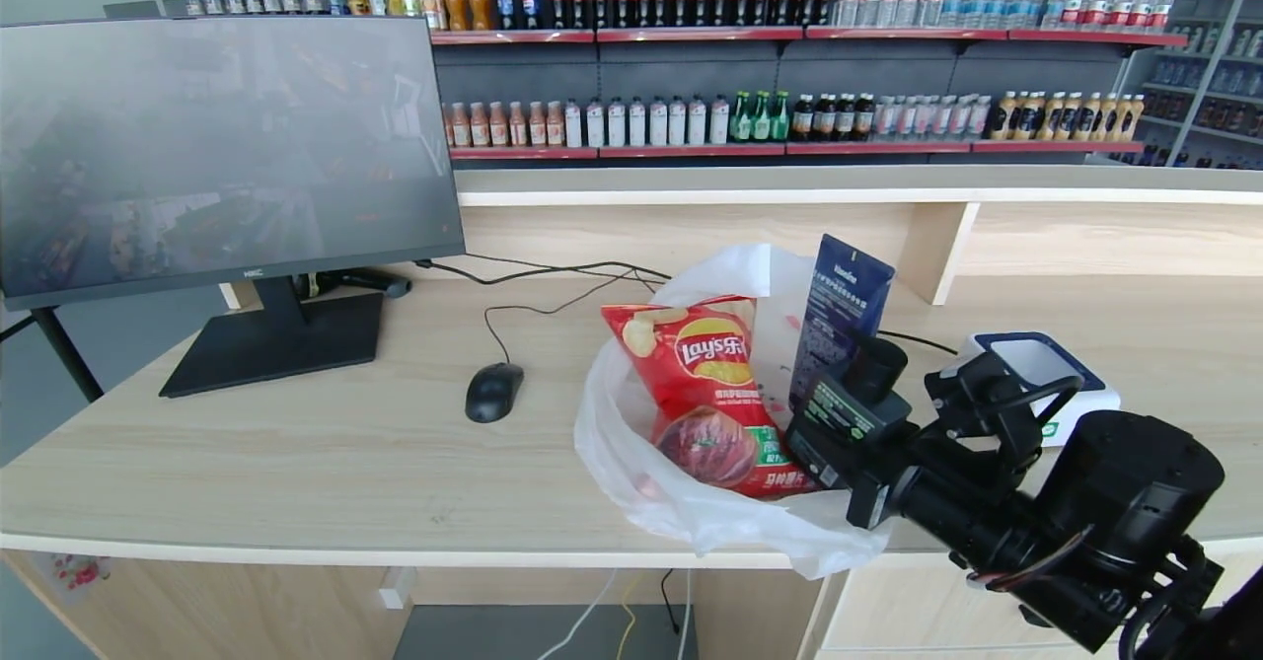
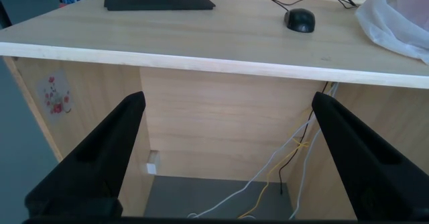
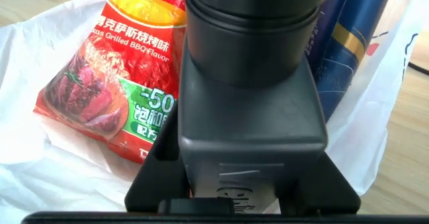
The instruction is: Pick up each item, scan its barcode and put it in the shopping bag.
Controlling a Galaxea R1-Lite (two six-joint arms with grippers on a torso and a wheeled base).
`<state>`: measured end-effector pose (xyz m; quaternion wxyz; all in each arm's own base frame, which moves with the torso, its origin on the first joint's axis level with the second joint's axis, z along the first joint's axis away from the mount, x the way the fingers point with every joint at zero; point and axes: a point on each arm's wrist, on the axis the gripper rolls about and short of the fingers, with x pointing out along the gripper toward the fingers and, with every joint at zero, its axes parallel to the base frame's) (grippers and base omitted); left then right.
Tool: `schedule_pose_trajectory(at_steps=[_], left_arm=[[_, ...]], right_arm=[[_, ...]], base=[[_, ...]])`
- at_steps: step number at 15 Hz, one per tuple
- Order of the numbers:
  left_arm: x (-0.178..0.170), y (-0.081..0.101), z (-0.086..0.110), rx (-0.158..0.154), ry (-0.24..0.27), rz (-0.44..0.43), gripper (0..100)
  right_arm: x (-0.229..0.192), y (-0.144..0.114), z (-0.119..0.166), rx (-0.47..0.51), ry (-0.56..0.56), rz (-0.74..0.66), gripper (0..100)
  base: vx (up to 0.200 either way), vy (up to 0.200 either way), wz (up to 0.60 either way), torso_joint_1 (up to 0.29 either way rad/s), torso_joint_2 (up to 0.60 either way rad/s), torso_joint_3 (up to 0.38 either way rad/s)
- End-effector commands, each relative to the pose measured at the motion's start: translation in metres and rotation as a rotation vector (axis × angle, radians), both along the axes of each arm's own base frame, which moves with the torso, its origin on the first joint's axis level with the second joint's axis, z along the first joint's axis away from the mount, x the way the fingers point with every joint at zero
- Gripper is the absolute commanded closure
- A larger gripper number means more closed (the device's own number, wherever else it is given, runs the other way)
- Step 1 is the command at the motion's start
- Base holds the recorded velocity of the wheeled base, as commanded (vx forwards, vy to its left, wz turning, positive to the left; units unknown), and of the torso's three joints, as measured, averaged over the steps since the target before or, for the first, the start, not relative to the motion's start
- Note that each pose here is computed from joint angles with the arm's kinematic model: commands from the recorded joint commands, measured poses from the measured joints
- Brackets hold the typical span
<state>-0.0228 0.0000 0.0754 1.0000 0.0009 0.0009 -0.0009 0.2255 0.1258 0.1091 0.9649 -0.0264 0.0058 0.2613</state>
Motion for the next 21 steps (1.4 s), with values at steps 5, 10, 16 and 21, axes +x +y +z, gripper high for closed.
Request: schedule_pose_trajectory(at_steps=[5,10,16,21], left_arm=[[0.000,0.000,0.000,0.000,-0.002,0.000,0],[0.000,0.000,0.000,0.000,-0.002,0.000,0],[0.000,0.000,0.000,0.001,-0.002,0.000,0],[0.000,0.000,0.000,0.000,-0.002,0.000,0]], right_arm=[[-0.006,-0.007,-0.002,-0.013,0.013,-0.019,100],[0.001,-0.003,-0.013,-0.047,0.038,-0.013,100],[0.001,0.001,-0.021,-0.093,0.048,0.010,100],[0.000,0.001,-0.023,-0.098,0.056,0.011,100]], base=[[0.000,0.000,0.00,0.000,0.00,0.000],[0.000,0.000,0.00,0.000,0.00,0.000],[0.000,0.000,0.00,0.000,0.00,0.000],[0.000,0.000,0.00,0.000,0.00,0.000]])
